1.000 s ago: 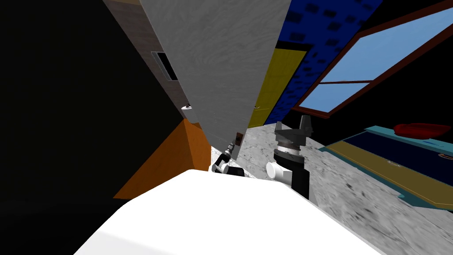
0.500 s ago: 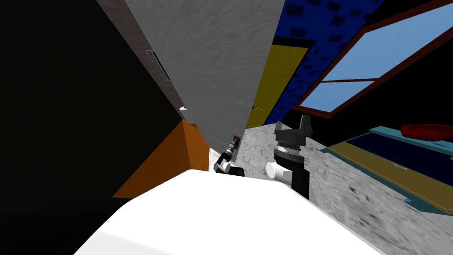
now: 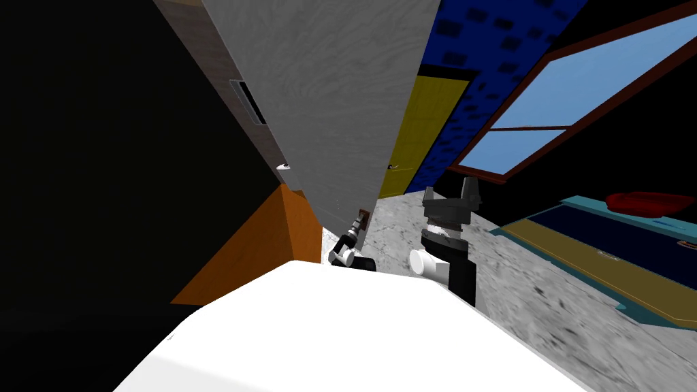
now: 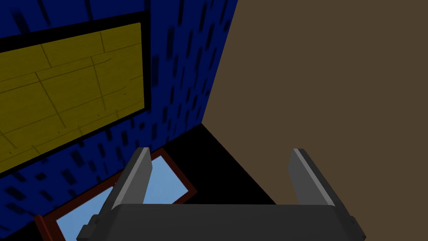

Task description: Push the door open

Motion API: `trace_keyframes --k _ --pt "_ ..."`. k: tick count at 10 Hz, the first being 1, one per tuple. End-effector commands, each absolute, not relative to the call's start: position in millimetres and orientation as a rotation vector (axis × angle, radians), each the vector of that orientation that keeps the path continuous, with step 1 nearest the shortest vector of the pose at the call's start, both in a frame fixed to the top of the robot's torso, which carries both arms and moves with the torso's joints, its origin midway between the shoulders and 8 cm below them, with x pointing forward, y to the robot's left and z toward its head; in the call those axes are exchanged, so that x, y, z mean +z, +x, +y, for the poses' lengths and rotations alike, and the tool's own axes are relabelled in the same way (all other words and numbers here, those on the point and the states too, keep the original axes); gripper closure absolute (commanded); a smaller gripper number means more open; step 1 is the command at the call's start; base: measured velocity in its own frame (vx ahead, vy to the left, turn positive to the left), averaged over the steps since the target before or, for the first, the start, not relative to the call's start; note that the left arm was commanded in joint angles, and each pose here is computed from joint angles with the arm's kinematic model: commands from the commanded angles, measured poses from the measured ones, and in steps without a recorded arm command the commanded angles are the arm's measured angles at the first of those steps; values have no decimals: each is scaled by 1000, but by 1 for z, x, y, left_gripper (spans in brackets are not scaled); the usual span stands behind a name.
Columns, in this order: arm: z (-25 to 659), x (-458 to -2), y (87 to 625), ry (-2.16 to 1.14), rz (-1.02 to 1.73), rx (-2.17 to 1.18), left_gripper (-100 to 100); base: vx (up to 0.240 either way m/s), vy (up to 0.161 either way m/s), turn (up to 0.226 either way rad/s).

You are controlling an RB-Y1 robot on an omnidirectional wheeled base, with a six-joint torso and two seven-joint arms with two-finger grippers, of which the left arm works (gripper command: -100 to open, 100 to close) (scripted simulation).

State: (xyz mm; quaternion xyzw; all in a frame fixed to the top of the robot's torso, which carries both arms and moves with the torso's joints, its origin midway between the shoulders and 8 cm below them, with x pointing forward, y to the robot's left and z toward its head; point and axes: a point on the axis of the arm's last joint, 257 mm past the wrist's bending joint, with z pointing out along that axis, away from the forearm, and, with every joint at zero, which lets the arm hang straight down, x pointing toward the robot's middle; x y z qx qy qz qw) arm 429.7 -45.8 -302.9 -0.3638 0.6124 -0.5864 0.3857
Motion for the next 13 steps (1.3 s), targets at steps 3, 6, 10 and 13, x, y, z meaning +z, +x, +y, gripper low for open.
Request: trace_keyframes --k 3,6,10,13 --pt "-12 -313 439 -933 1556 -1434 100 120 -137 84" --pt "8 -313 450 -962 1524 -1408 100 142 -180 86" --pt "17 -301 463 -1031 1449 -1418 100 119 -185 104" --pt "35 -304 467 -1028 1445 -1385 100 61 -88 52"
